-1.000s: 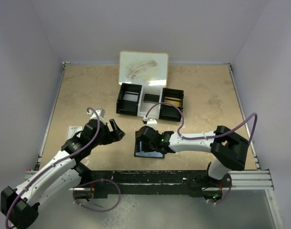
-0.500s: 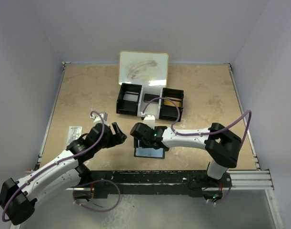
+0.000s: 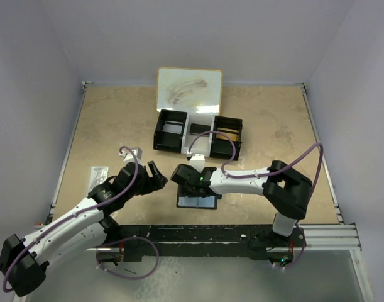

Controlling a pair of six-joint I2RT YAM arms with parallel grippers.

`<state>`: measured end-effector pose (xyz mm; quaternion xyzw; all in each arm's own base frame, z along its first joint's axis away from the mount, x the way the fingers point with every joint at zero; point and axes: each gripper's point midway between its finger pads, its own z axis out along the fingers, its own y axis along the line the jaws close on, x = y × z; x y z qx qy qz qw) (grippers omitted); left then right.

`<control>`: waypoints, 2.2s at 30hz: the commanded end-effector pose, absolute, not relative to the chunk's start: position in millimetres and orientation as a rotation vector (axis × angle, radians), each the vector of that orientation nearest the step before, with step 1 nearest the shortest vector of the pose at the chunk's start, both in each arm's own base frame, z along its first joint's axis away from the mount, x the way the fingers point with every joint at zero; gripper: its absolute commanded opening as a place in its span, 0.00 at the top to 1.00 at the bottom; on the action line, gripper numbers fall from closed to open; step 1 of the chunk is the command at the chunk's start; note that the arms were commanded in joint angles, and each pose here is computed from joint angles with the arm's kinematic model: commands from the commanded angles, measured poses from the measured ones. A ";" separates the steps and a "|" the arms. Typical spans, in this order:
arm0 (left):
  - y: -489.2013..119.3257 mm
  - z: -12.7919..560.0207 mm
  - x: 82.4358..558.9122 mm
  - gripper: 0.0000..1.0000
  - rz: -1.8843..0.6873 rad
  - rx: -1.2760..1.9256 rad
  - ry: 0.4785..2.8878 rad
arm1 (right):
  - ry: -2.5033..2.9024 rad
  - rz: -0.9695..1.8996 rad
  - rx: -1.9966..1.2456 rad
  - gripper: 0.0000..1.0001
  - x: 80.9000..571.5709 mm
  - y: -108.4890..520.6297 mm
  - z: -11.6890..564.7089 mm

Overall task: Take the credit cards out of the card holder
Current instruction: Remove the credit card from the card holder.

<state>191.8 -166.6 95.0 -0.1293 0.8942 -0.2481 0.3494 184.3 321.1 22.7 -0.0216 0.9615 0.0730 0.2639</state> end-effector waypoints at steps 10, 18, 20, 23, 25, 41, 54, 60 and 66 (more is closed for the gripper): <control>-198.6 102.2 189.4 0.30 -0.806 -0.248 2.290 | 2.576 0.589 -0.047 0.53 173.3 332.3 34.9; -213.0 96.8 179.1 0.32 -0.872 -0.209 2.296 | 2.572 0.751 0.021 0.59 171.0 322.7 30.2; -217.6 95.9 176.4 0.32 -0.887 -0.193 2.298 | 2.573 0.766 0.025 0.59 169.6 321.5 28.7; -228.5 97.0 171.2 0.33 -0.927 -0.152 2.296 | 2.565 0.806 0.044 0.59 169.5 320.7 29.2; -237.8 97.4 165.6 0.34 -0.954 -0.115 2.300 | 2.556 0.838 0.066 0.59 170.4 320.3 30.5; -285.4 74.4 141.6 0.42 -1.011 0.010 2.288 | 2.564 0.960 0.184 0.60 170.9 307.3 18.1; -302.0 71.6 148.8 0.36 -1.087 0.007 2.214 | 2.567 0.994 0.202 0.60 169.0 305.9 15.3; -305.3 69.2 144.3 0.36 -1.119 0.015 2.225 | 2.570 1.007 0.213 0.58 168.6 305.3 13.1; -319.0 69.8 131.4 0.36 -1.282 0.016 2.202 | 2.565 1.057 0.220 0.56 168.6 309.1 14.7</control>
